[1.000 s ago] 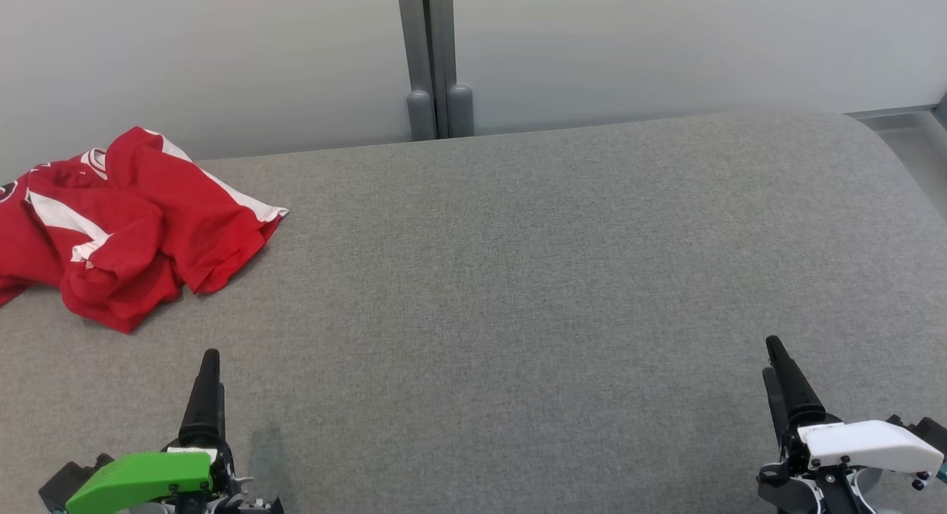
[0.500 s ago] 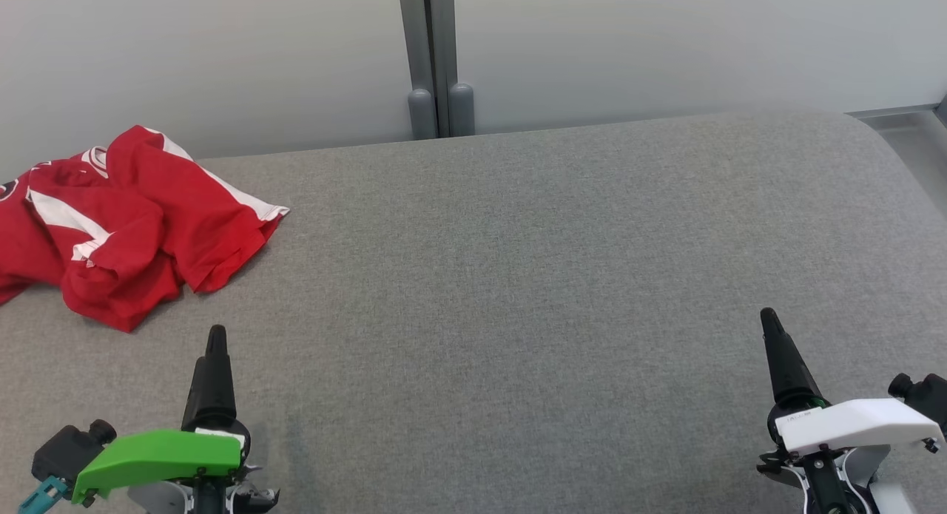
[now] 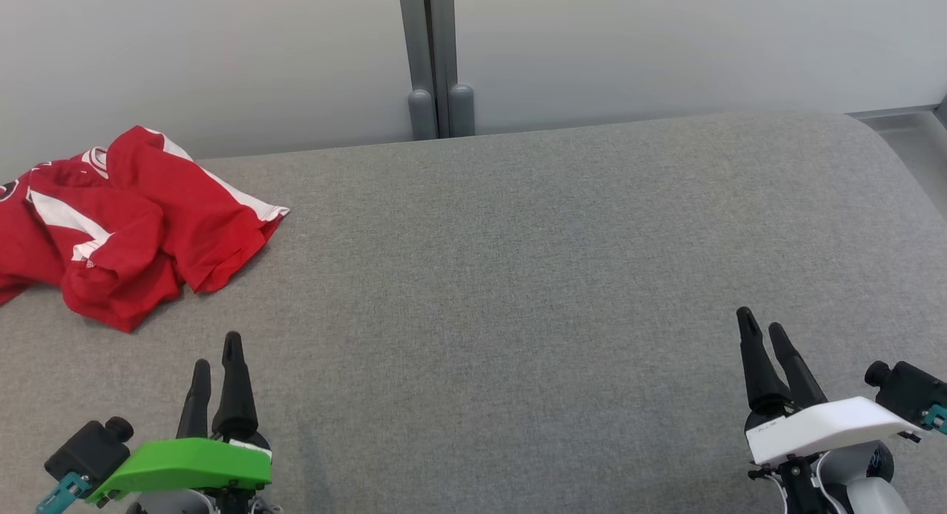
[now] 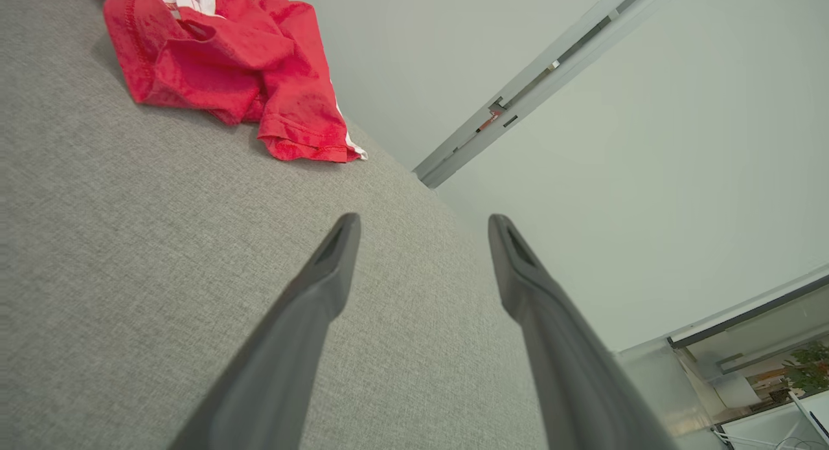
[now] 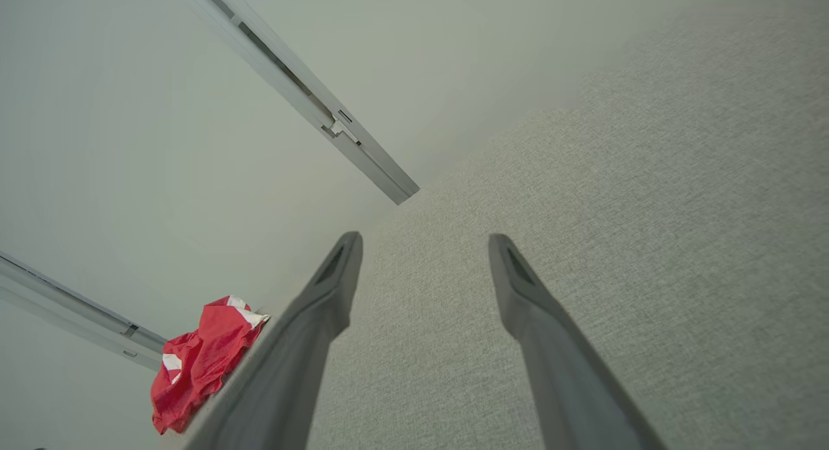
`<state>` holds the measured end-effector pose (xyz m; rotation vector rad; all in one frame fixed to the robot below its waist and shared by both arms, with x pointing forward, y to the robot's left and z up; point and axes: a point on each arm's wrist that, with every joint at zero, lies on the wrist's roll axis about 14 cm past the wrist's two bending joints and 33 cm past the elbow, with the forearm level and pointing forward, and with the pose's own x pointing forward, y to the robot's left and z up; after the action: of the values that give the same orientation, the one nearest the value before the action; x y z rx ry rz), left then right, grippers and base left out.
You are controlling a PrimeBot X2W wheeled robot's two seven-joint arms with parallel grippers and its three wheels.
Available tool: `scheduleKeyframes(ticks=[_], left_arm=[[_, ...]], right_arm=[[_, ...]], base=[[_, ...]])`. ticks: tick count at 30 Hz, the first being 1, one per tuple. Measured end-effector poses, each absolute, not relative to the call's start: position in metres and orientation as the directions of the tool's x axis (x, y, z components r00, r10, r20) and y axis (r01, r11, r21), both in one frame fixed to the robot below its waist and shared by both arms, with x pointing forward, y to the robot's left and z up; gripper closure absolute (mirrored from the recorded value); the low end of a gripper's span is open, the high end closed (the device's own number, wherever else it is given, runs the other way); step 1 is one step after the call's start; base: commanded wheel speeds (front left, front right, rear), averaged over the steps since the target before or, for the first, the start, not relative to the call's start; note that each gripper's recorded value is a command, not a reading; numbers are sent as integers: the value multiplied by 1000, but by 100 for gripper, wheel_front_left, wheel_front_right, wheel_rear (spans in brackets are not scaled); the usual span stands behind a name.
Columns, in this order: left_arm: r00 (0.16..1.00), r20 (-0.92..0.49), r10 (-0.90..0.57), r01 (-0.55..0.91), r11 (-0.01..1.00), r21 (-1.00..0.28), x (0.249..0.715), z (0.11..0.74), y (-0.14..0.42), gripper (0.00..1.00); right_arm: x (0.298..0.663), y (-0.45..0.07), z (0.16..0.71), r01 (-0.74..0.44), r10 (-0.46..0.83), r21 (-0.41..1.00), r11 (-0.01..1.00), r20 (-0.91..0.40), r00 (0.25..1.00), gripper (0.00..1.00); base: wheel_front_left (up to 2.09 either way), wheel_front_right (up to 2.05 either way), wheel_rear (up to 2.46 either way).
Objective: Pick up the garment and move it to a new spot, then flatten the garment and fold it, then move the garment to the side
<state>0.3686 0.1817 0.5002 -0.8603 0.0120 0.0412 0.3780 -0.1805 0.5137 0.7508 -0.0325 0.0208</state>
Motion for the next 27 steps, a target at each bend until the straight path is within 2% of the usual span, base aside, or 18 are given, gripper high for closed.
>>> scheduleKeyframes(ticks=[12, 27], left_arm=[[999, -34, 12, -31, 765, -644, 362, 492, 174, 0], [1000, -17, -10, -1, 845, -534, 357, 491, 167, 0]], right_arm=[[375, -174, 514, -55, 32, 545, 837, 51, 998, 0], [372, -168, 514, -79, 58, 393, 916, 65, 996, 0]], base=[[0, 0, 0], [0, 0, 0]])
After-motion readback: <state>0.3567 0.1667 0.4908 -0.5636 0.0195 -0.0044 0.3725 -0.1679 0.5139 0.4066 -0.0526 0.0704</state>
